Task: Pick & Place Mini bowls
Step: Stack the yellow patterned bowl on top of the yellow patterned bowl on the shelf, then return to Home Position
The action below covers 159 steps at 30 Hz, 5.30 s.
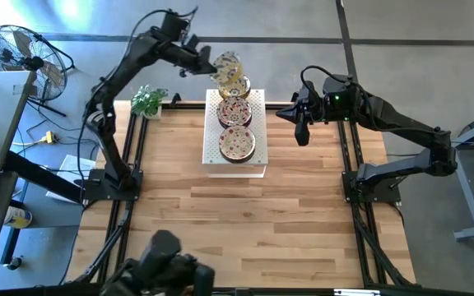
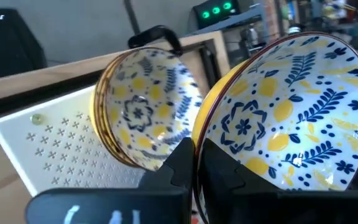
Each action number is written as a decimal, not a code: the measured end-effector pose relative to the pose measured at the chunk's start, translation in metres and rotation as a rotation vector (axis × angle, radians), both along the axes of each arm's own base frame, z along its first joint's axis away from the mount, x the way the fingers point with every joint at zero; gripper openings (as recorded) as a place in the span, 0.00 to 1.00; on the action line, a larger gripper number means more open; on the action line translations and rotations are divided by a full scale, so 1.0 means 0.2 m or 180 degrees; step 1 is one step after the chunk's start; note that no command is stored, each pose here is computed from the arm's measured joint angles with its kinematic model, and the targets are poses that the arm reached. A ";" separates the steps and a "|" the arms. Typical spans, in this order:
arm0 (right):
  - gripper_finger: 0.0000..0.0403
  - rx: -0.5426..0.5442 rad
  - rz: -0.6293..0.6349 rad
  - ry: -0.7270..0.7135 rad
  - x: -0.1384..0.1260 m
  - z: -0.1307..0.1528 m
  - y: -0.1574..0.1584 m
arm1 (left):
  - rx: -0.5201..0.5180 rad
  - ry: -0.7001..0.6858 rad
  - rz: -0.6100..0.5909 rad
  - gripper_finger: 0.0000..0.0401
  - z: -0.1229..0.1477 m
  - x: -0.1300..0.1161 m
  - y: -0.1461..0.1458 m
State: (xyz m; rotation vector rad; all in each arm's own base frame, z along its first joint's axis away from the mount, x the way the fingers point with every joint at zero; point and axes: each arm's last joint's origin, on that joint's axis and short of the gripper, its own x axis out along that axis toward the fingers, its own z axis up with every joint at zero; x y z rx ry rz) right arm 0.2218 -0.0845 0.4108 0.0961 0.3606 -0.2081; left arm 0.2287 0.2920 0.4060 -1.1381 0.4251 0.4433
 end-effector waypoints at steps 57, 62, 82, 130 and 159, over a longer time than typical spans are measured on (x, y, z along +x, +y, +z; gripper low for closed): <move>0.00 -0.0041 0.0022 0.0049 0.00 -0.01 0.00 | 0.0233 0.0850 0.0495 0.37 -0.13 0.16 -0.03; 0.00 -0.0052 -0.0007 0.0052 0.00 -0.01 0.00 | 0.0409 0.0847 0.0314 0.37 -0.09 0.13 -0.07; 0.00 -0.0116 0.0041 -0.0640 0.07 -0.15 -0.04 | 0.2310 0.0120 -0.0740 0.01 -0.15 0.33 -0.60; 0.00 -0.0688 -0.0459 -0.0774 -0.23 -0.45 0.06 | 0.3252 -0.1112 -0.0796 0.00 -0.67 -0.33 -1.06; 0.00 -0.0586 -0.0908 -0.1426 -0.61 -1.11 0.20 | 0.3463 -0.1009 -0.0306 0.00 -1.05 -0.66 -1.22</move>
